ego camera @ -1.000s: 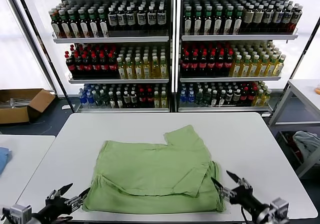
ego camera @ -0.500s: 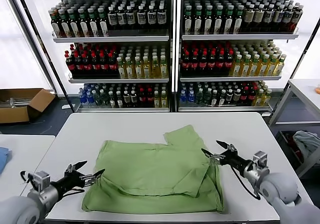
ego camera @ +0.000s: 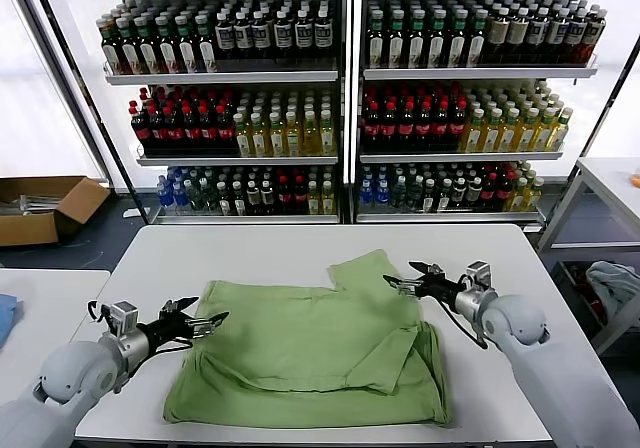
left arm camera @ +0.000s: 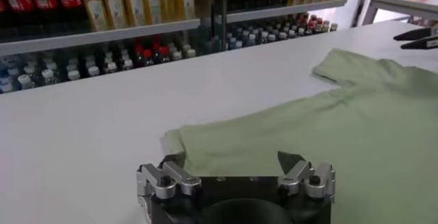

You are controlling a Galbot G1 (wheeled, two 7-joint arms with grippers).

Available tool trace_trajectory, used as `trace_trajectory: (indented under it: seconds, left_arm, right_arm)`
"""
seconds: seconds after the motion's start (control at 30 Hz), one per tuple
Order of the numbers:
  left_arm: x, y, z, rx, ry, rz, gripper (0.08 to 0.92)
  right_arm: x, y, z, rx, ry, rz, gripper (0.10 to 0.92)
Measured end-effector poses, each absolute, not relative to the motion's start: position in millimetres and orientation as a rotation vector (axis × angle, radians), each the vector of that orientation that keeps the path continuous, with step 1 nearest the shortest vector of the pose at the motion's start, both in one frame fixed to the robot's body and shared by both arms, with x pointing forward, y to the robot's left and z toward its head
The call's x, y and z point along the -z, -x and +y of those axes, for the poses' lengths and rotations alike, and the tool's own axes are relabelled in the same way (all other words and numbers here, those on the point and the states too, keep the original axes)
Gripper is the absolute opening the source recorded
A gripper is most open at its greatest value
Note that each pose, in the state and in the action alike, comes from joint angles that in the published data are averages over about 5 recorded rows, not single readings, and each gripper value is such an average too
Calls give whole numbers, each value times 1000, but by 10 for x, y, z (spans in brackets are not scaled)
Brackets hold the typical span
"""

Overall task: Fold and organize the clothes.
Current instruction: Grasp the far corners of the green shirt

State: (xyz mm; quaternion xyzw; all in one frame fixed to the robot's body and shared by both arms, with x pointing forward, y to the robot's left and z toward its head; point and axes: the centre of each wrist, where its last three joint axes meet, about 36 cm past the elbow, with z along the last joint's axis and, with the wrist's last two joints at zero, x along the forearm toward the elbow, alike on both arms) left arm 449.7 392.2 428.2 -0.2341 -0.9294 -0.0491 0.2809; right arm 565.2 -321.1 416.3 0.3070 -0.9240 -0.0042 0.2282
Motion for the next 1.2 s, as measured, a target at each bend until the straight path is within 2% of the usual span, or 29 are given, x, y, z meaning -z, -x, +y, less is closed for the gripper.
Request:
trace_trajectory:
  seconds: [0.53, 0.83, 0.93, 1.0, 1.2]
  left_arm:
    - [-4158, -5124, 3934, 153, 609, -2485, 823]
    - [-4090, -5260, 3974, 175, 586, -2464, 823]
    - [-4061, -5263, 3978, 179, 584, -2456, 815]
    - [-4044, -5259, 3979, 182, 585, -2451, 784]
    - [-4009, -5232, 3978, 187, 595, -2442, 615]
  right_arm:
    - [-4104, -6111, -2996, 0, -841, -2501, 823]
    - [-4004, -6198, -2978, -12, -822, -2473, 821]
    - [-3973, -6199, -2962, -19, -822, -2463, 776]
    - [-3958, -6196, -2958, -23, -821, -2458, 716]
    - [-3905, -6165, -2956, -24, -823, -2447, 543]
